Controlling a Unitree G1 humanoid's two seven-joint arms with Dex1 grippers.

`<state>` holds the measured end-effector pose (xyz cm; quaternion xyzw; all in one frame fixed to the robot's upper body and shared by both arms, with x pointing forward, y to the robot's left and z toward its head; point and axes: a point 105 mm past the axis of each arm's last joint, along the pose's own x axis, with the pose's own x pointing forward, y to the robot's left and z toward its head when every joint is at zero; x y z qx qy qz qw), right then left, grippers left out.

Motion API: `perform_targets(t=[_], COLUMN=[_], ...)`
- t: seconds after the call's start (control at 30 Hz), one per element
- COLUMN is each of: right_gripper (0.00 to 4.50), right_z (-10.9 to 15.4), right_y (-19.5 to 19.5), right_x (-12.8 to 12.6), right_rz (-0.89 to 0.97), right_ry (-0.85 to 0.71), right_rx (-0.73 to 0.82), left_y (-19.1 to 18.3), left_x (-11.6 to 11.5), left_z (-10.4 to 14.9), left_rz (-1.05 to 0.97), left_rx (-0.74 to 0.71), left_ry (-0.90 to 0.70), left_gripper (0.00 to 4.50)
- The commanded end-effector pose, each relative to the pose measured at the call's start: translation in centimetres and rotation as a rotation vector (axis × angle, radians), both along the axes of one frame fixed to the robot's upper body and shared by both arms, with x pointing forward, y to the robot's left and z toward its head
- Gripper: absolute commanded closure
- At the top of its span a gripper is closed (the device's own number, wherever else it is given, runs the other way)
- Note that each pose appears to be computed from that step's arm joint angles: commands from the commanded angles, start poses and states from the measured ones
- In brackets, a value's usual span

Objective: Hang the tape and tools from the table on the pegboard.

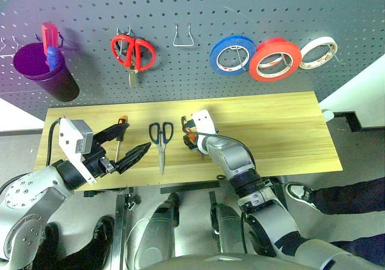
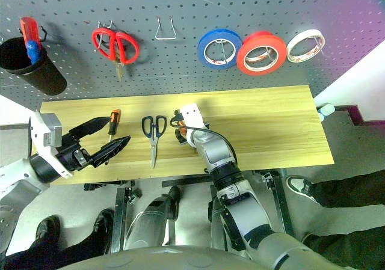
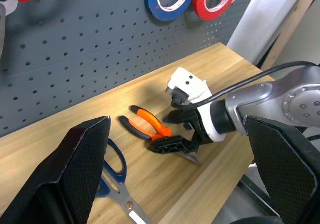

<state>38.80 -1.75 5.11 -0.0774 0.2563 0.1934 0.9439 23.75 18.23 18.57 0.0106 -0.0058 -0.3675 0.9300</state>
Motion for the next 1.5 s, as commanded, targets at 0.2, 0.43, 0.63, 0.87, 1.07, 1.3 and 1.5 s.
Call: perform_targets(t=[0.2, 0.43, 0.63, 0.87, 1.07, 1.3, 1.5], right_gripper=[0.18, 1.05, 2.39, 2.39, 2.39, 2.39, 2.39], right_z=[0.4, -0.8, -1.1, -1.1, -0.3, -0.1, 0.9], right_y=[1.0, 1.3, 1.3, 1.2, 0.6, 0.1, -0.2], right_x=[0.4, -0.5, -0.7, -0.6, -0.2, 0.2, 0.4], right_rz=[0.004, 0.002, -0.001, 0.003, 0.002, 0.01, -0.011], right_ry=[0.008, 0.052, 0.069, 0.067, 0.059, 0.046, 0.013], right_rx=[-0.016, -0.053, -0.036, -0.03, 0.004, -0.003, 0.045], left_y=[-0.1, 0.1, 0.1, 0.2, 0.1, 0.0, -0.2], left_x=[-0.3, -0.4, -0.5, -0.4, -0.1, 0.2, 0.2], left_z=[0.8, 0.8, 0.8, 0.9, 0.9, 0.9, 0.8], left_rz=[-0.009, -0.005, 0.0, 0.003, 0.001, -0.004, -0.009], left_rx=[0.017, 0.025, 0.022, 0.019, 0.017, 0.012, 0.008], left_ry=[-0.033, -0.037, -0.033, -0.036, -0.042, -0.044, -0.041], left_gripper=[0.0, 0.0, 0.0, 0.0, 0.0, 0.0, 0.0])
